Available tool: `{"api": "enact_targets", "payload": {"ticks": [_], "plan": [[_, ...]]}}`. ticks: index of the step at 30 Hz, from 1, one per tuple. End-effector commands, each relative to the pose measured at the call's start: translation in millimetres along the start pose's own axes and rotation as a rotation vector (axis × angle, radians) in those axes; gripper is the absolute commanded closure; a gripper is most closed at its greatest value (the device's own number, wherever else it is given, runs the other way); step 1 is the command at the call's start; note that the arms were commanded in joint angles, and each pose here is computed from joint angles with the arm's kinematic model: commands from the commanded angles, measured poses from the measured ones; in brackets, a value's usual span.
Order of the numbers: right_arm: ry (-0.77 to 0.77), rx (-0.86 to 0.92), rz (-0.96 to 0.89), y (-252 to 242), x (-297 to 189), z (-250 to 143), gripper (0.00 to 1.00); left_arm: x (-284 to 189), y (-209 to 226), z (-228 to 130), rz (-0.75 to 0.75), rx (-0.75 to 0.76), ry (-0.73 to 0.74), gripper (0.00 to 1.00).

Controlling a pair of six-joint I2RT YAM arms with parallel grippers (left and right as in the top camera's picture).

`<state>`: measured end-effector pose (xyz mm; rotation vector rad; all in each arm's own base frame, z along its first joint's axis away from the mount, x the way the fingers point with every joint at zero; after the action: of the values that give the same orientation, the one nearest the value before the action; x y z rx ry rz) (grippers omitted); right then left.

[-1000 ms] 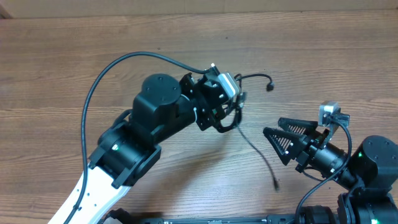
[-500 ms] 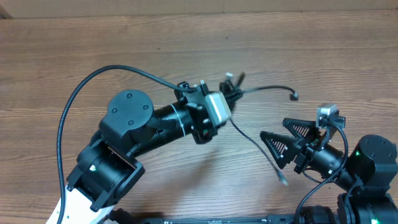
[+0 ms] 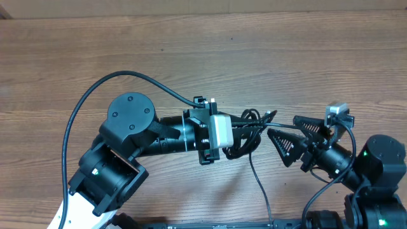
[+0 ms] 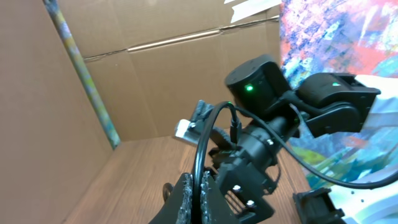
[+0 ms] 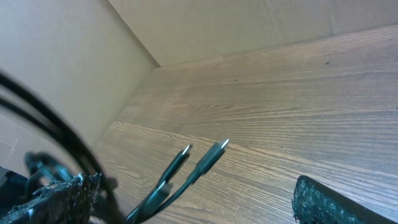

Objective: Untangle cables

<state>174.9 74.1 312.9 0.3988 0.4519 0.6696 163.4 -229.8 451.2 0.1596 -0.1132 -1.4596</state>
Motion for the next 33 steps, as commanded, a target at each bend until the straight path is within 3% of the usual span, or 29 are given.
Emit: {"api": "enact_targets", "payload": {"ticks": [1, 21, 27, 33], "plan": [[0.007, -0.008, 0.043, 3.5, 2.9, 4.8, 0.00, -2.4, -4.2, 7.5, -0.034, -0.020, -0.024, 0.96], [0.085, 0.025, 0.210, 14.0, 9.6, -0.7, 0.00, 10.2, 12.0, -8.3, 0.015, -0.056, 0.019, 0.96], [0.047, -0.005, 0.170, 8.4, 13.2, 7.5, 0.00, 10.4, -11.1, -1.5, -0.221, -0.040, -0.039, 0.96], [0.037, -0.002, 0.124, -3.9, 23.1, 13.2, 0.00, 8.4, -20.5, -1.7, -0.315, -0.051, -0.049, 0.96]]}}
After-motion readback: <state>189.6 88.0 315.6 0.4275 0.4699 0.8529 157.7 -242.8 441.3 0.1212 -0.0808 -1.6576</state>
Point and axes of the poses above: each gripper's point midway between its finger pads, its own x axis out along the fingers, its own y axis along the line the jaws close on, z = x × y, the point moved 6 cm from there along -x, back along the fingers, and after that the axes turned 2 degrees about -x, right-handed, at the moved point
